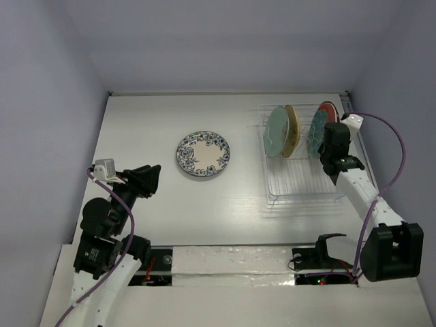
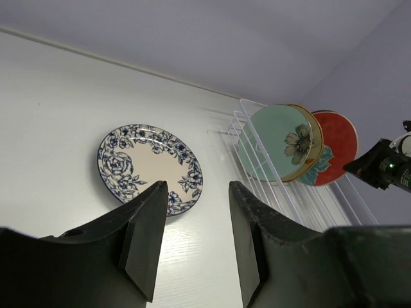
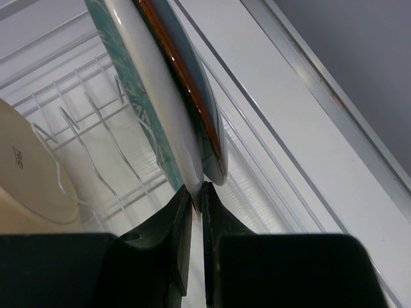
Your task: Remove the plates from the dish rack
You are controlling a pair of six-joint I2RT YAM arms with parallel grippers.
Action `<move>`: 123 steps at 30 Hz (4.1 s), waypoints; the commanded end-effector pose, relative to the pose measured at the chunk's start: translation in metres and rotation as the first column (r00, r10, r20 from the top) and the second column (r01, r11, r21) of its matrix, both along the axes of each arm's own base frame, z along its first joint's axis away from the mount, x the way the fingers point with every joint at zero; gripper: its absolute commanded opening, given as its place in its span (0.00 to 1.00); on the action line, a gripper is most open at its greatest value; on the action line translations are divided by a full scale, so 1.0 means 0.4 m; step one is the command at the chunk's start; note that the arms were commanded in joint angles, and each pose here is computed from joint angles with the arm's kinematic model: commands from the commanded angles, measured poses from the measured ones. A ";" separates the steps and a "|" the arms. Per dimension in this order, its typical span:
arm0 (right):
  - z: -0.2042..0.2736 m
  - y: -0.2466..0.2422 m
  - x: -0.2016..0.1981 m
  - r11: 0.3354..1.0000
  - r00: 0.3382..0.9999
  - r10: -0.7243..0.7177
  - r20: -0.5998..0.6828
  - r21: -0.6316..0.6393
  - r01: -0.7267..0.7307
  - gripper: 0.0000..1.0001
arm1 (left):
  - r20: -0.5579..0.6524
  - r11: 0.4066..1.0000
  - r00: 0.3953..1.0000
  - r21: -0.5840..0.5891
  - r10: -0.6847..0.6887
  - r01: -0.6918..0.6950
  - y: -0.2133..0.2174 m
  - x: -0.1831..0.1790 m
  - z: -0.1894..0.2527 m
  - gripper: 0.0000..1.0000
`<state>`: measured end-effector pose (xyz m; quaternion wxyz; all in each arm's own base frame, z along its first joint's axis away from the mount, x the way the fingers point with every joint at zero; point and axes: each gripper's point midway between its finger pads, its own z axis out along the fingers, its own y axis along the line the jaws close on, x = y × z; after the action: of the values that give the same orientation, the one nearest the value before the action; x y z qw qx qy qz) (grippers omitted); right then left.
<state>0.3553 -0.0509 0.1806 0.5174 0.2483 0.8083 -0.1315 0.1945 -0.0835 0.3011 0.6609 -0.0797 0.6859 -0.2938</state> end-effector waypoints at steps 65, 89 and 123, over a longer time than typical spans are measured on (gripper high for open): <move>0.199 0.070 -0.059 0.999 0.999 0.032 -0.017 -0.029 -0.032 0.00 | 0.067 1.000 0.997 -0.008 -0.027 0.028 -0.009 -0.012 0.045 0.40; 0.669 0.600 -0.164 0.490 0.497 0.570 0.654 0.215 -0.845 0.00 | 0.063 1.000 0.998 -0.006 -0.029 0.029 -0.011 -0.008 0.042 0.40; 0.075 1.137 0.114 0.236 0.648 0.613 0.453 0.677 -0.697 0.14 | 0.062 1.000 0.998 -0.014 -0.020 0.021 -0.008 -0.007 0.042 0.40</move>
<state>0.3819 0.3826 0.1313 0.3170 0.0974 0.8584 0.3914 0.1937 -0.0853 0.3012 0.6594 -0.0759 0.6862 -0.2975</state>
